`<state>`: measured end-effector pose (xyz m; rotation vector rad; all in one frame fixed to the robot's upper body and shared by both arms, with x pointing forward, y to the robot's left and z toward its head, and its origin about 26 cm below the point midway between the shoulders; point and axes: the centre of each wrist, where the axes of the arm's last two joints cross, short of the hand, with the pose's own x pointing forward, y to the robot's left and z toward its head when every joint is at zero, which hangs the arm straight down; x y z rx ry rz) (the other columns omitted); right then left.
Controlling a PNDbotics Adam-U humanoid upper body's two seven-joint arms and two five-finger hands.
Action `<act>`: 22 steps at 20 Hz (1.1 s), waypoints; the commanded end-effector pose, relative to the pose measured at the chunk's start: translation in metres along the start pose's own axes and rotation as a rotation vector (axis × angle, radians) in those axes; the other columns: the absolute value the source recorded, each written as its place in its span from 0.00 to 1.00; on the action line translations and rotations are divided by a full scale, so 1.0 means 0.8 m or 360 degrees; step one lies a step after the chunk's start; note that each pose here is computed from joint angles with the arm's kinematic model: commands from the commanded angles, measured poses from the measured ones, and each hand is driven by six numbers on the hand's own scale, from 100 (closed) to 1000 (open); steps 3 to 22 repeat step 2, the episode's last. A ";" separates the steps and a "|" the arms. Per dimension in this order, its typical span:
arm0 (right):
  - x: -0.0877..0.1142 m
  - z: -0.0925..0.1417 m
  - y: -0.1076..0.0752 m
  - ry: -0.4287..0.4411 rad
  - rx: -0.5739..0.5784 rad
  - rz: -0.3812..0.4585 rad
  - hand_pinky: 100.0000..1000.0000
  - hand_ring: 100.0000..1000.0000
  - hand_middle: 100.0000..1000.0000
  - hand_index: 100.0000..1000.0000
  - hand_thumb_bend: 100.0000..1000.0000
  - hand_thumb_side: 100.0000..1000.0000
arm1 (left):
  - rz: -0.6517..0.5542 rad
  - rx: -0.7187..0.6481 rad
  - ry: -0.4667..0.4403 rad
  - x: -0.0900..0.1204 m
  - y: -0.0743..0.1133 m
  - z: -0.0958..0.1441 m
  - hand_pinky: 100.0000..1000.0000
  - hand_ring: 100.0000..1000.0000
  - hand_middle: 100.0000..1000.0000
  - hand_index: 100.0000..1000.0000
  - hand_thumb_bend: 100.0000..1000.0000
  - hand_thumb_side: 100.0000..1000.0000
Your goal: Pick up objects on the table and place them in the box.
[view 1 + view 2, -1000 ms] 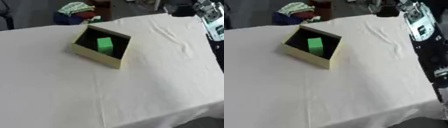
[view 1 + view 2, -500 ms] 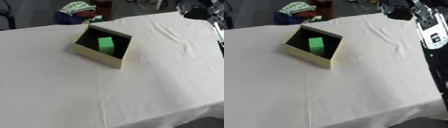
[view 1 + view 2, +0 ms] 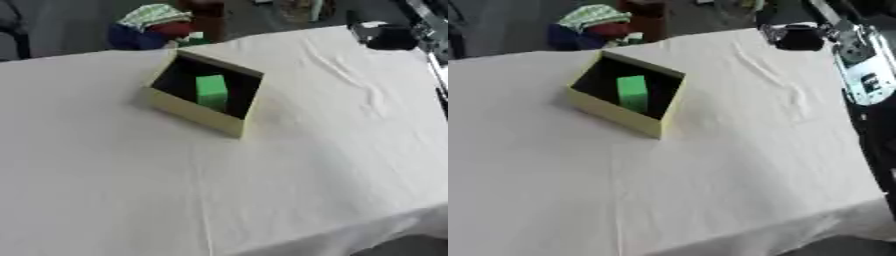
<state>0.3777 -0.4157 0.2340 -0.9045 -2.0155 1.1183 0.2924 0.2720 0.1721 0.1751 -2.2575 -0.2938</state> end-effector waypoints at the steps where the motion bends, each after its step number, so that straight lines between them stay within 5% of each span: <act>1: 0.000 -0.002 -0.021 -0.0019 -0.0004 0.0109 0.79 1.00 0.94 1.00 0.02 0.19 | -0.0024 0.0007 -0.0062 0.010 0.004 -0.007 0.69 0.51 0.49 0.80 0.00 0.73; 22: 0.000 -0.002 -0.020 -0.0017 -0.0006 0.0109 0.79 1.00 0.94 1.00 0.01 0.19 | -0.0023 0.0009 -0.0063 0.010 0.004 -0.007 0.69 0.51 0.49 0.80 0.00 0.73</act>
